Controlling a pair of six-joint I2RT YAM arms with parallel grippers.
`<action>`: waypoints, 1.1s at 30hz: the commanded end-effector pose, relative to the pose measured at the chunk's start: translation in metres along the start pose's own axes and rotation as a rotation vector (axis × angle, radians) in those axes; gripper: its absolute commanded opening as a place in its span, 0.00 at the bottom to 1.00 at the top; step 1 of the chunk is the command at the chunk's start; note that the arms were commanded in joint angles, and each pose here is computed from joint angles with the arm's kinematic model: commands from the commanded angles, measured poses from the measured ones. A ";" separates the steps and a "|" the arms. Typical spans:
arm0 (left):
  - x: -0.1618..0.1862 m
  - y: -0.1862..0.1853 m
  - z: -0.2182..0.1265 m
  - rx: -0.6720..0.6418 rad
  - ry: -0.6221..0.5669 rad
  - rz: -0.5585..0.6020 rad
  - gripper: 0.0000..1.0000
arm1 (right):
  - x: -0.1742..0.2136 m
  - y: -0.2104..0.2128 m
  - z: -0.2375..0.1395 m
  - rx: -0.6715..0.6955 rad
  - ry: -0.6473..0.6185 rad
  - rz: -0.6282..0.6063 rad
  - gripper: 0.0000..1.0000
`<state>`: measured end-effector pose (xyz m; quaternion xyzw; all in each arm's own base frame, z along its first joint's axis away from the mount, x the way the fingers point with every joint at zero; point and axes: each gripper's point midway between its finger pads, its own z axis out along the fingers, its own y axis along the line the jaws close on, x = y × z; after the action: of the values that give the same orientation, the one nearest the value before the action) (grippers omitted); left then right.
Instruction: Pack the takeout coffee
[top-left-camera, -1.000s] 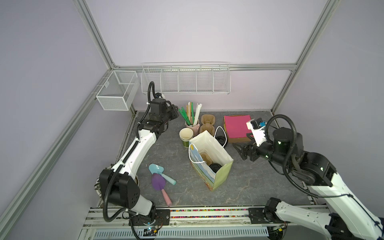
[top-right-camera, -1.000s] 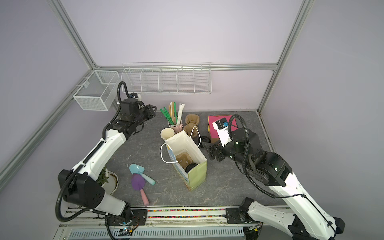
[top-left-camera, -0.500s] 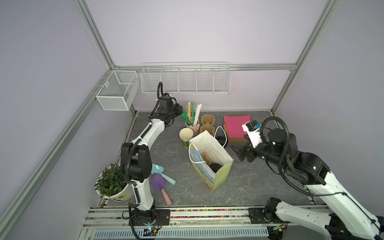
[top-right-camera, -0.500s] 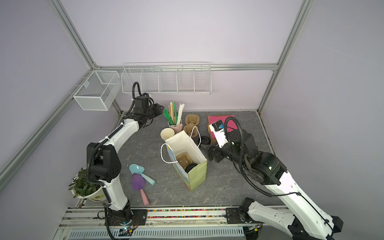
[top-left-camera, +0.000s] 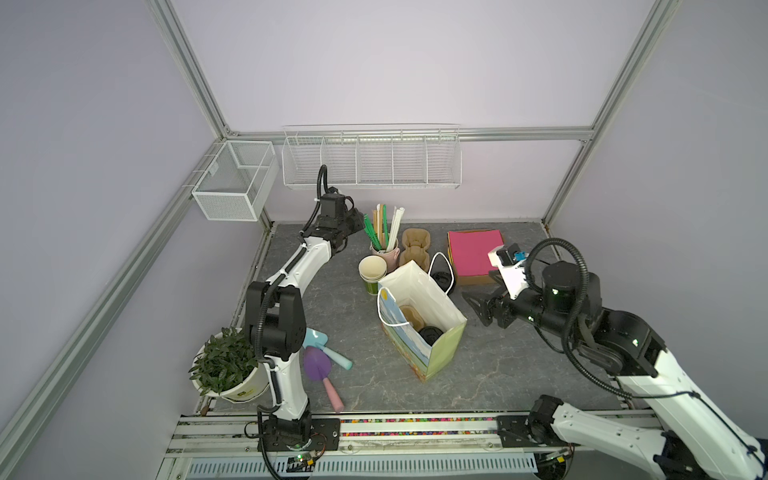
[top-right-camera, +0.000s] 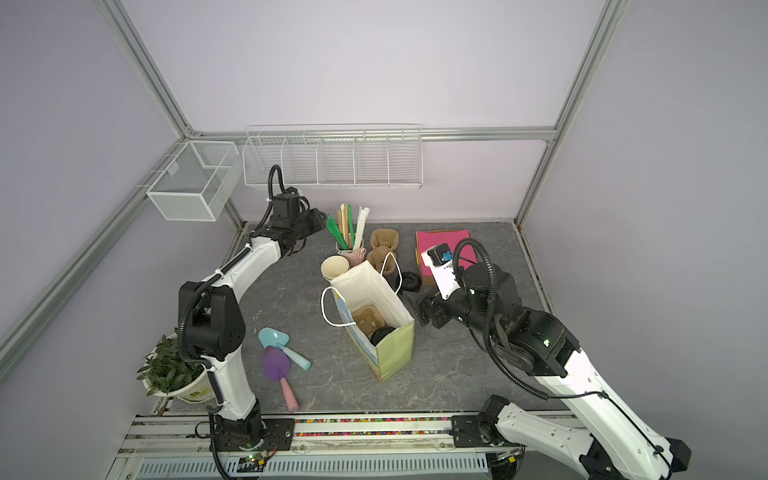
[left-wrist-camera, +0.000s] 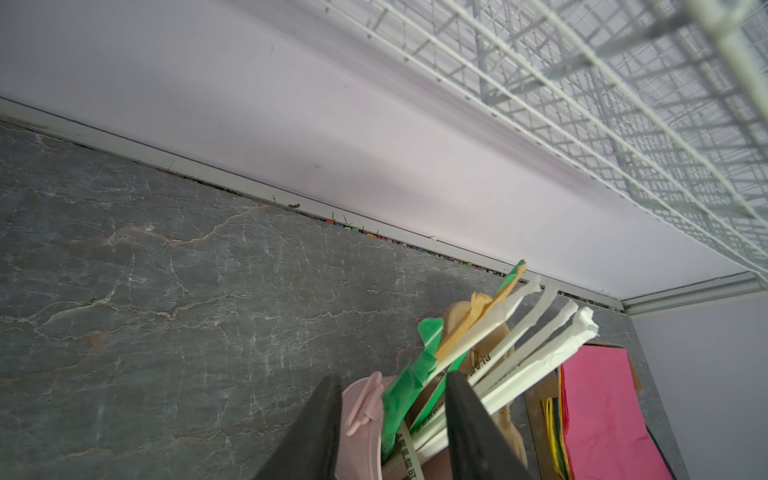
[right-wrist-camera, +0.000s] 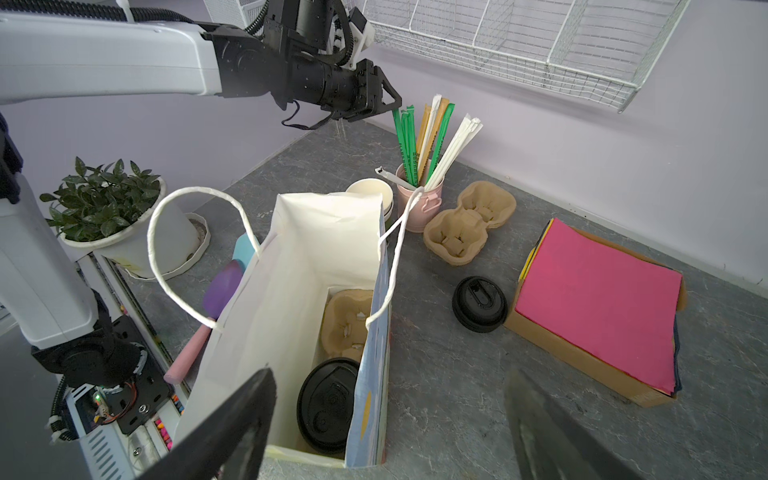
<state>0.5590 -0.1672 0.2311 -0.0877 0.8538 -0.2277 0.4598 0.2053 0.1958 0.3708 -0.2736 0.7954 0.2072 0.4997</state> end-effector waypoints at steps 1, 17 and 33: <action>-0.011 0.003 0.002 -0.015 -0.028 0.011 0.32 | -0.002 0.002 -0.001 -0.013 -0.023 -0.018 0.88; -0.004 0.004 0.022 -0.006 0.005 -0.013 0.10 | -0.001 0.005 -0.005 -0.034 -0.033 -0.016 0.88; -0.058 -0.031 -0.038 0.055 -0.129 -0.009 0.00 | -0.001 0.002 -0.009 -0.024 -0.044 -0.011 0.88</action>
<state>0.5681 -0.1685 0.2411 -0.0948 0.8484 -0.2326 0.4660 0.1986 0.1925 0.3745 -0.2747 0.7877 0.2177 0.5066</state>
